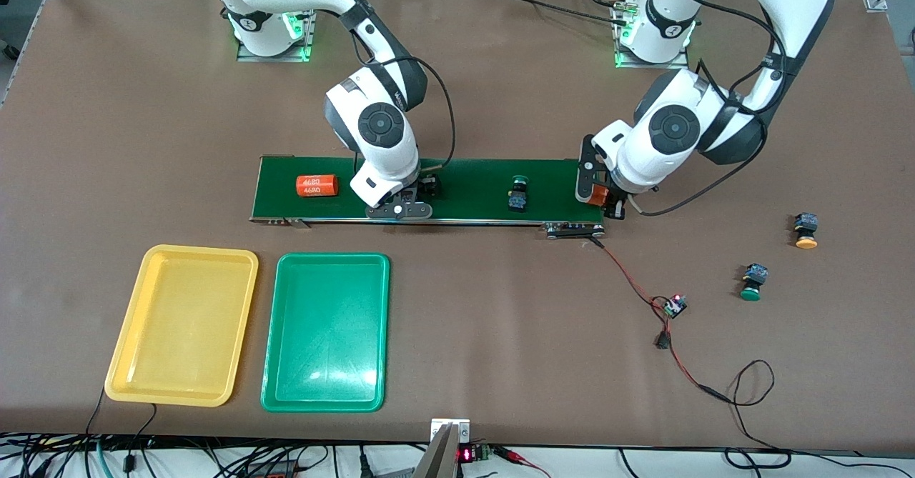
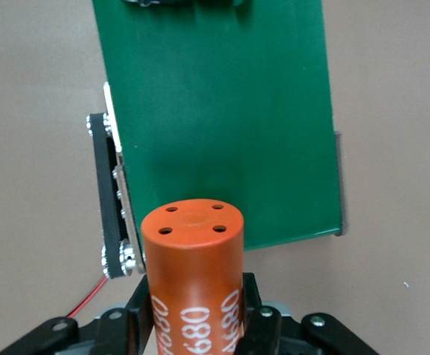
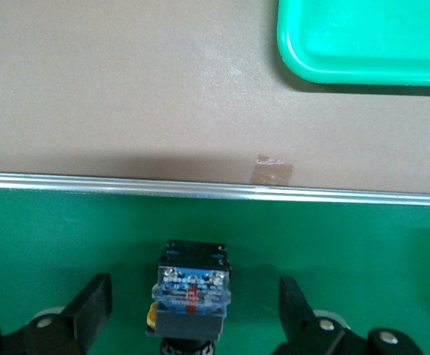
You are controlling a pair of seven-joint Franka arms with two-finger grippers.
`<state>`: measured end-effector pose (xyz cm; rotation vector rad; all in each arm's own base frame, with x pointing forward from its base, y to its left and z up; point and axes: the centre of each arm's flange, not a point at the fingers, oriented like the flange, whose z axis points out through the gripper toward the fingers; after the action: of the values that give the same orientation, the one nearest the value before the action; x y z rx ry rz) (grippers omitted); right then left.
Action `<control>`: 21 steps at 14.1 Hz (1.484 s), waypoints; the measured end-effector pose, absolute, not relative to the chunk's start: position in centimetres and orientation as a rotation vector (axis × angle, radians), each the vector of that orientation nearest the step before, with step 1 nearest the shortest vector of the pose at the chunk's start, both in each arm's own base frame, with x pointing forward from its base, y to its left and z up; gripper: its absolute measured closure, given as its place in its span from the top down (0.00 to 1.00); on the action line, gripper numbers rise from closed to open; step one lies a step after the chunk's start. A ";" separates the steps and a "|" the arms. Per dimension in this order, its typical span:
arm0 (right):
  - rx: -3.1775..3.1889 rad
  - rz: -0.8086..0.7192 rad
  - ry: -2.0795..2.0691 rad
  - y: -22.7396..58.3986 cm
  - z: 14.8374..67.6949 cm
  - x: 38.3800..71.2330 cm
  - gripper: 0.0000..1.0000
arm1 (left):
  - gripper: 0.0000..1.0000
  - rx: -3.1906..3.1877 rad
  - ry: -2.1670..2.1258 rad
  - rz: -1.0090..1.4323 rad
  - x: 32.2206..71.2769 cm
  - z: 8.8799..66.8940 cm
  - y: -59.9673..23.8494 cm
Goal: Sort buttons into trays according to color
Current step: 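Grasp the belt button with the right gripper while the left gripper carries cylinder, then open the left gripper on the belt while the right gripper carries the button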
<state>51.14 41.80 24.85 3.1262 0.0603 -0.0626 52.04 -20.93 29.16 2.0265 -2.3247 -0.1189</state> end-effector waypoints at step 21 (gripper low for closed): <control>2.999 -0.123 0.320 30.2 36.4 58.1 0.41 | 0.49 2.054 -2.342 -0.107 49.7 26.1 -24.7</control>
<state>58.09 30.20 36.42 2.9986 0.3199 -0.1231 49.74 -24.70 26.06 2.0544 -2.3423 -0.1071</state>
